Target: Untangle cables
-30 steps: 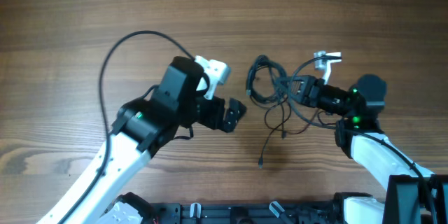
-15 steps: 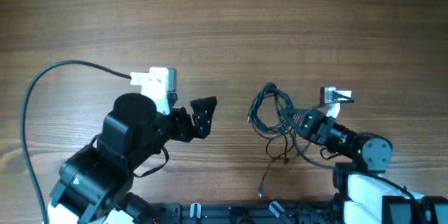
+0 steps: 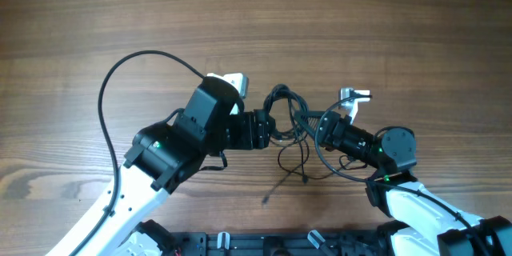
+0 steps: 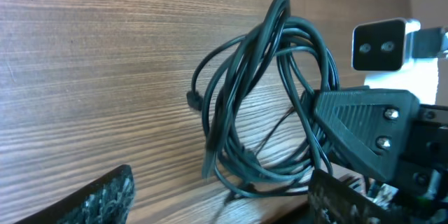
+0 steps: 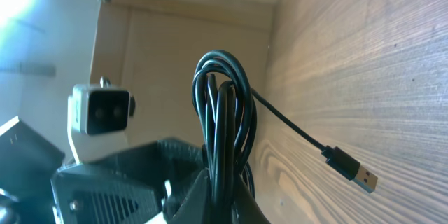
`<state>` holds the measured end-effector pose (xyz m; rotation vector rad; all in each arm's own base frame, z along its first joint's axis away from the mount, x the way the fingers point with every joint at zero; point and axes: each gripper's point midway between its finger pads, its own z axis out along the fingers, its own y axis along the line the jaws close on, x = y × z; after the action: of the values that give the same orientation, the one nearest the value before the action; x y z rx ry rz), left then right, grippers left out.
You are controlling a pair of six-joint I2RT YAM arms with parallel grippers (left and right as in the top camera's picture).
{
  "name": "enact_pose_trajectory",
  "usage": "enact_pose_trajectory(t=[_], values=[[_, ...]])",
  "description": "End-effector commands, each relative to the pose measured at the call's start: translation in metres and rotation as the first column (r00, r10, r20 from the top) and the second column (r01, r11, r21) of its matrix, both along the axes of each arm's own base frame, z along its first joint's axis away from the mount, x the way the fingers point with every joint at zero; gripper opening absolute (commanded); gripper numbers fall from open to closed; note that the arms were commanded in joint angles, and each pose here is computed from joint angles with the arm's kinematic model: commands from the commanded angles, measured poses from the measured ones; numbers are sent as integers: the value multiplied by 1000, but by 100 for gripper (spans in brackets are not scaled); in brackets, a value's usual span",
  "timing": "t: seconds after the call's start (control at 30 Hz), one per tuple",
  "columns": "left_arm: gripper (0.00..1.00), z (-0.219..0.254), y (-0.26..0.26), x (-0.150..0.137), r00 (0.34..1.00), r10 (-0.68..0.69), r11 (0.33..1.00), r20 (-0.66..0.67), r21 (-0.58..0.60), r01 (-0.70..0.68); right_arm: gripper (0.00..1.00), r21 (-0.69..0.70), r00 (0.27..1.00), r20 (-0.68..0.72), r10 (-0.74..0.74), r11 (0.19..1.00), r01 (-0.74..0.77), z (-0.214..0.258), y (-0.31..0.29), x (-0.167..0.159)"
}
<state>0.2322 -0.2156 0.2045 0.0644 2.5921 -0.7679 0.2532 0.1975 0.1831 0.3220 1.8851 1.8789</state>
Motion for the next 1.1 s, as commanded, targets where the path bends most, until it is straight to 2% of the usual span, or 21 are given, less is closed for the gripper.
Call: enact_pose_trajectory(t=[0.0, 0.17, 0.27, 0.37, 0.5, 0.57, 0.67, 0.8, 0.87, 1.07], values=[[71, 20, 5, -9, 995, 94, 991, -31, -89, -96, 5, 38, 998, 7, -56, 998, 56, 13, -3, 11], [74, 39, 45, -20, 941, 336, 927, -33, -167, -337, 5, 70, 998, -17, -57, 996, 58, 17, -4, 11], [80, 39, 61, -39, 924, 380, 892, -35, -251, -376, 5, 85, 997, 10, -75, 994, 74, 24, -5, 13], [84, 25, 67, -48, 913, 404, 868, -56, -294, -401, 5, 104, 996, -14, -83, 991, 84, 25, 0, 12], [85, 12, 46, -43, 943, 332, 856, -35, -408, -317, 5, 123, 996, -26, -90, 988, 93, 27, 23, 5], [85, 3, 38, -40, 947, 318, 852, -53, -421, -310, 5, 135, 995, -35, -95, 986, 99, 29, 31, 1], [80, -16, 37, -38, 929, 347, 843, -131, -391, -370, 5, 146, 995, -33, -94, 984, 98, 32, 41, -4], [78, -20, 31, -27, 919, 367, 831, -147, -392, -394, 5, 152, 998, -11, -54, 987, 55, 39, 53, -12], [73, -24, 27, -22, 916, 368, 832, -156, -384, -400, 5, 152, 999, -11, -46, 987, 47, 39, 55, -14], [40, -28, 13, -4, 918, 369, 828, -147, -397, -396, 5, 122, 1000, -5, -17, 992, 17, 33, 60, -19]])
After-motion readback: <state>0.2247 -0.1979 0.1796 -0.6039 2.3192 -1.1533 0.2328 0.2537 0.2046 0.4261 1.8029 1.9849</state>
